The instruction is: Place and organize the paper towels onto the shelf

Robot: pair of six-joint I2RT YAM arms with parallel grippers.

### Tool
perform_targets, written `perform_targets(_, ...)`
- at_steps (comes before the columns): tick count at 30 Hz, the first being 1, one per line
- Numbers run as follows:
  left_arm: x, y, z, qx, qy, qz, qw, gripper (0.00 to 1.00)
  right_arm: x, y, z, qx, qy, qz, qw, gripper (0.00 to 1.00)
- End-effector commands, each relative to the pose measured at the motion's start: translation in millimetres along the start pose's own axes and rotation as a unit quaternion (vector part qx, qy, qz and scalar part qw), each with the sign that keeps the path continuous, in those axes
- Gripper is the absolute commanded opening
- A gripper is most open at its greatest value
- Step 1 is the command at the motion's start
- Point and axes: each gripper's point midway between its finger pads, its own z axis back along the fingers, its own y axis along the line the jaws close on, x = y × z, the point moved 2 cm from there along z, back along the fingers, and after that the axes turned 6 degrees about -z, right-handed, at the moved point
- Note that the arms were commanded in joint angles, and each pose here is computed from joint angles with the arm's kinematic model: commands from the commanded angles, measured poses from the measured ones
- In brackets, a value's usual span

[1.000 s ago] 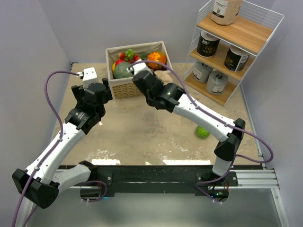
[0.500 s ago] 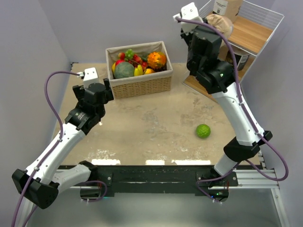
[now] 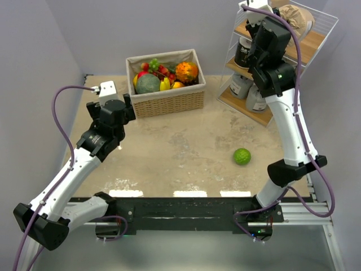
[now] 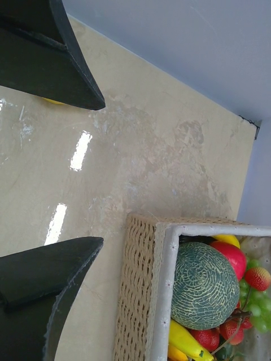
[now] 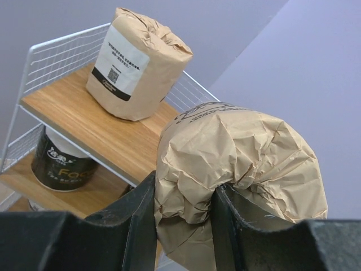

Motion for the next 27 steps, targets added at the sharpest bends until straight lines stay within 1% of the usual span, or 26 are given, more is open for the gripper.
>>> perform_targets(1, 10.5, -4.6, 1.5, -0.009, -0.020, 0.036, 0.999, 1.00, 9.5, -14.2, -12.1, 0.002, -0.033, 0.066, 0.997, 0.35)
perform_targets(6, 10.6, -6.9, 3.3, -0.014, -0.021, 0.035, 0.999, 1.00, 0.9, -19.0, -29.1, -0.009, -0.032, 0.067, 0.997, 0.35)
perform_targets(11, 8.4, -7.4, 1.8, -0.012, -0.020, 0.032, 0.999, 1.00, -12.4, -9.0, -38.4, -0.004, -0.018, 0.085, 0.996, 0.35)
perform_targets(13, 8.4, -7.8, 1.3, -0.012, -0.019, 0.032, 0.999, 1.00, -15.8, -13.4, -44.1, -0.008, -0.018, 0.079, 0.997, 0.35)
perform_targets(17, 6.8, -6.7, 0.5, -0.007, -0.017, 0.029, 0.999, 1.00, -22.1, -7.0, -53.7, 0.000, -0.016, 0.068, 0.998, 0.36)
perform_targets(20, 6.5, -5.2, 0.5, -0.001, -0.019, 0.030, 0.999, 1.00, -28.7, -2.1, -60.0, 0.006, -0.012, 0.073, 0.997, 0.37)
perform_targets(27, 6.2, -4.9, -0.4, 0.002, -0.019, 0.028, 0.999, 1.00, -32.4, -11.7, -70.8, -0.001, -0.015, 0.061, 0.998, 0.40)
